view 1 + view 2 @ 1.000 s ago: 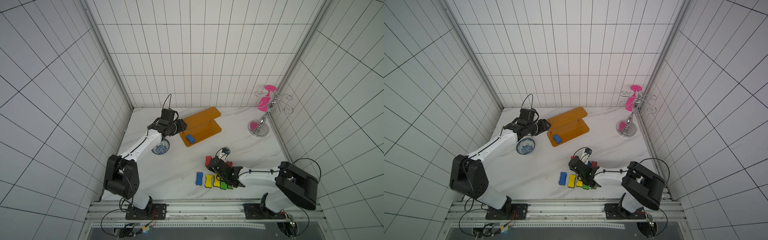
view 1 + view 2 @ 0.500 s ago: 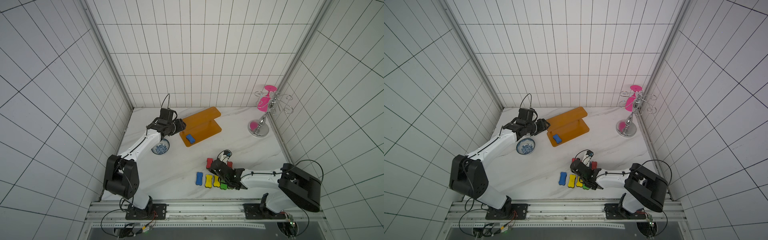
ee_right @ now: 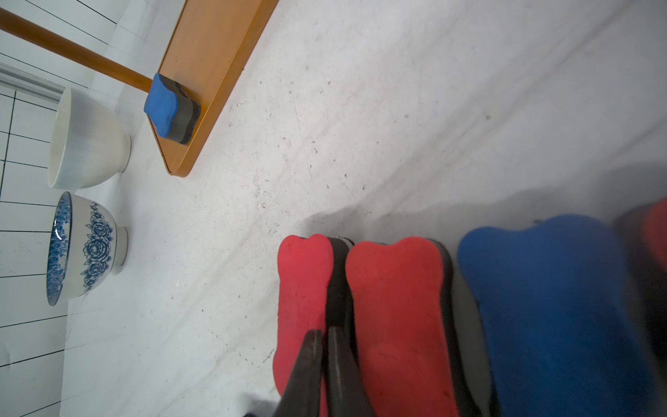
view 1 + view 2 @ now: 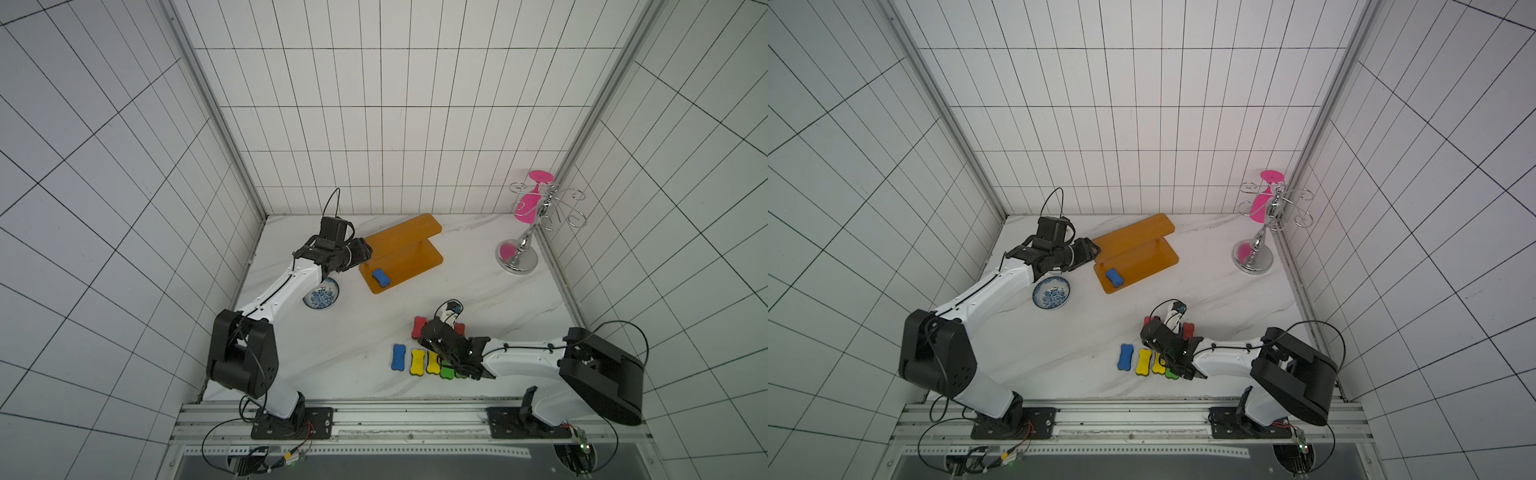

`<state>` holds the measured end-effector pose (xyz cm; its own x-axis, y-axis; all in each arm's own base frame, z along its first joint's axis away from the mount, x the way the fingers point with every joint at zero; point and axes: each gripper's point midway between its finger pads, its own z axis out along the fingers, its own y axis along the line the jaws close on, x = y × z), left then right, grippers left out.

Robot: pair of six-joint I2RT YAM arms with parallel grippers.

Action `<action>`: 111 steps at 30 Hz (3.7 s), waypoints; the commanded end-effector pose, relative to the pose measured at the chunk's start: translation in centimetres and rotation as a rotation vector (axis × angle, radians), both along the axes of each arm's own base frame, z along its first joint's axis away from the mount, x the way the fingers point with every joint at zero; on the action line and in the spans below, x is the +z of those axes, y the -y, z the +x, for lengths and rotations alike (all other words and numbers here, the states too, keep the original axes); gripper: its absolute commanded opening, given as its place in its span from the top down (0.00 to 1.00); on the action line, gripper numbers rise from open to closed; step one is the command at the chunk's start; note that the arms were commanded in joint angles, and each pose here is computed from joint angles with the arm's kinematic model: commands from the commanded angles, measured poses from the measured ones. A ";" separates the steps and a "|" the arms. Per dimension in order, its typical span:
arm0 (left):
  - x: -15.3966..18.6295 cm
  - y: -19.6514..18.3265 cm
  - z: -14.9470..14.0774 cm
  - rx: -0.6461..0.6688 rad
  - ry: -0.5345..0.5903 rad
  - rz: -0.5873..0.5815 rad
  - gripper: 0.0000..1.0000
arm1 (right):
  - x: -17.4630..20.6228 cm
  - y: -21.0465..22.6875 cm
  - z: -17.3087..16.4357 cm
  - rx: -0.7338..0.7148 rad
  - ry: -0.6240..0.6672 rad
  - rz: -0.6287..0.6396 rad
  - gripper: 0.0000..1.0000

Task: Remove the whiteboard erasers from the shelf
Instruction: Place the whiteboard eraser at the center of the board, then pick up the whiteboard eraser from the shelf.

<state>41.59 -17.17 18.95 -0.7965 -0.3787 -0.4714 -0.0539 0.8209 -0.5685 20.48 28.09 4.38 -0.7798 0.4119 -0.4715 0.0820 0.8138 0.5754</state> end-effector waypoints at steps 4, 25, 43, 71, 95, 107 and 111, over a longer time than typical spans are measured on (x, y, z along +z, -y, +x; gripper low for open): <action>0.7 0.0 0.2 -0.001 0.030 -0.012 0.39 | 0.0 0.8 -0.5 0.010 0.006 -0.037 0.88; 0.9 -1.1 0.5 0.021 0.036 -0.005 0.39 | 0.6 -6.0 0.7 0.316 0.026 -0.265 0.96; 0.8 -1.2 0.7 0.024 0.030 -0.025 0.39 | -1.5 -3.8 0.0 0.262 -0.066 -0.215 0.96; -1.8 -1.4 4.7 0.063 -0.012 0.031 0.35 | 6.0 -10.4 18.6 0.371 0.272 0.299 0.70; -4.3 -0.9 4.4 0.045 -0.070 0.020 0.36 | -1.9 -12.2 17.9 0.416 0.106 0.132 0.57; -4.1 -1.4 4.3 0.047 -0.070 0.016 0.36 | -5.8 -11.3 16.5 0.393 0.019 -0.007 0.73; -4.1 -1.6 4.2 0.051 -0.071 0.018 0.36 | -5.5 -10.9 16.4 0.383 0.004 -0.022 1.00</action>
<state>45.84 -15.84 15.09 -0.8071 -0.4125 -0.4225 -0.1349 0.8253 -0.5483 38.99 41.64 4.55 -0.8035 0.1667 -0.5715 -0.3287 0.6762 0.6593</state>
